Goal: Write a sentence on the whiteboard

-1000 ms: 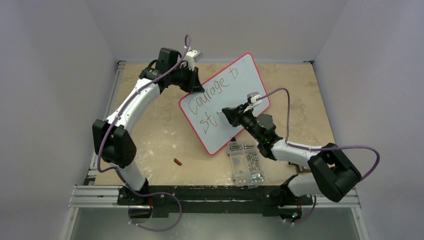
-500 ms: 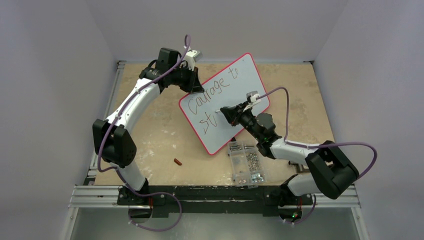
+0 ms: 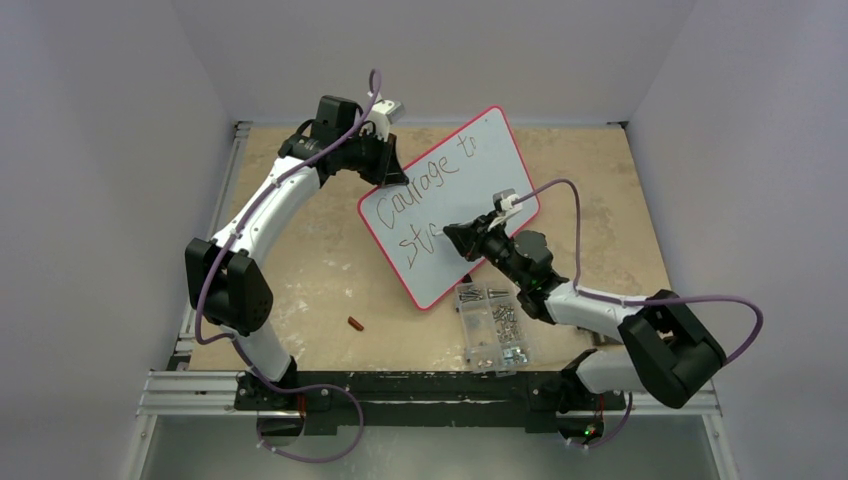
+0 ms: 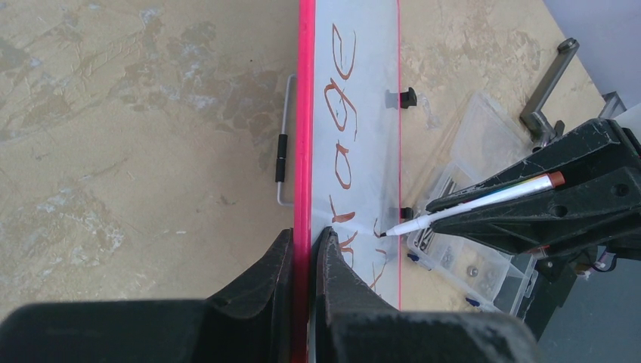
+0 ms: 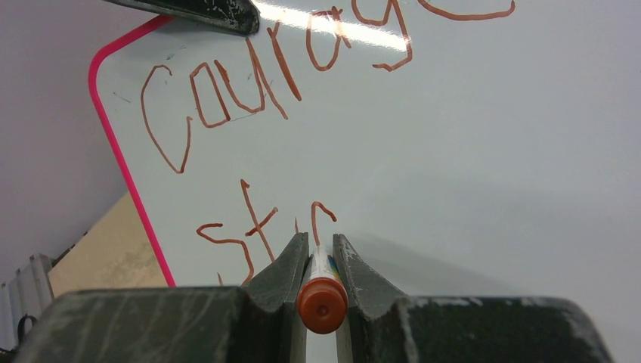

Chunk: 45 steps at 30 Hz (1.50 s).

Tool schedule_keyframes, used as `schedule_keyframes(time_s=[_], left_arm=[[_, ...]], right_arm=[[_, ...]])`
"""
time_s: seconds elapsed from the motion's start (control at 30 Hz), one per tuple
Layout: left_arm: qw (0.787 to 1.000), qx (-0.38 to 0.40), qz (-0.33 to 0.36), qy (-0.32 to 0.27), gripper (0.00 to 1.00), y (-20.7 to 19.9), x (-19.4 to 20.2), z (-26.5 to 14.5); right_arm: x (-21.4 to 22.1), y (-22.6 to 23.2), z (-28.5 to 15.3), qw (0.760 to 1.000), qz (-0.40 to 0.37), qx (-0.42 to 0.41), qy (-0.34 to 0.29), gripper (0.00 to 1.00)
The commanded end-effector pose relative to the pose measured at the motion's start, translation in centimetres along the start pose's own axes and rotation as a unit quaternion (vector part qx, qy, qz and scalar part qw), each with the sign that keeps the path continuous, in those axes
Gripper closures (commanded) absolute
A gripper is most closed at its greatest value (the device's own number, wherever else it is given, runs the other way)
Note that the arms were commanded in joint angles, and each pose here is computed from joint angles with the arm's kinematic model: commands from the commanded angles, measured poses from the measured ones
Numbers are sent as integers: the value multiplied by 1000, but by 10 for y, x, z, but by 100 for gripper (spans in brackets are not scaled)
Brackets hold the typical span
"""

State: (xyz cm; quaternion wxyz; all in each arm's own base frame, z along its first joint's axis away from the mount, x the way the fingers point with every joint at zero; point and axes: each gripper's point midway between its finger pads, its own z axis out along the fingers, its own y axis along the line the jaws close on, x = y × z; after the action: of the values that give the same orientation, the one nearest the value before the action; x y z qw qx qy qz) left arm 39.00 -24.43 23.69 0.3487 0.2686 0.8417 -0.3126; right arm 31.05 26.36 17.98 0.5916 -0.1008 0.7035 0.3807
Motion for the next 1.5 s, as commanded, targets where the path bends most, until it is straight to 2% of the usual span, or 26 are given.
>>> schedule_keyframes(time_s=[0.0, 0.57, 1.03, 1.47], left_arm=[[996, -70, 18, 46, 100, 29, 23, 3], [997, -67, 17, 44, 100, 27, 22, 2], [996, -71, 18, 43, 100, 29, 19, 2], [997, -69, 17, 43, 100, 29, 20, 3]], right_arm=[[-10, -5, 1, 1000, -13, 22, -10, 100], [-37, -5, 21, 998, -41, 37, -25, 100], [-17, -11, 3, 998, -34, 47, -1, 100], [-43, -11, -4, 997, -42, 65, -28, 100]])
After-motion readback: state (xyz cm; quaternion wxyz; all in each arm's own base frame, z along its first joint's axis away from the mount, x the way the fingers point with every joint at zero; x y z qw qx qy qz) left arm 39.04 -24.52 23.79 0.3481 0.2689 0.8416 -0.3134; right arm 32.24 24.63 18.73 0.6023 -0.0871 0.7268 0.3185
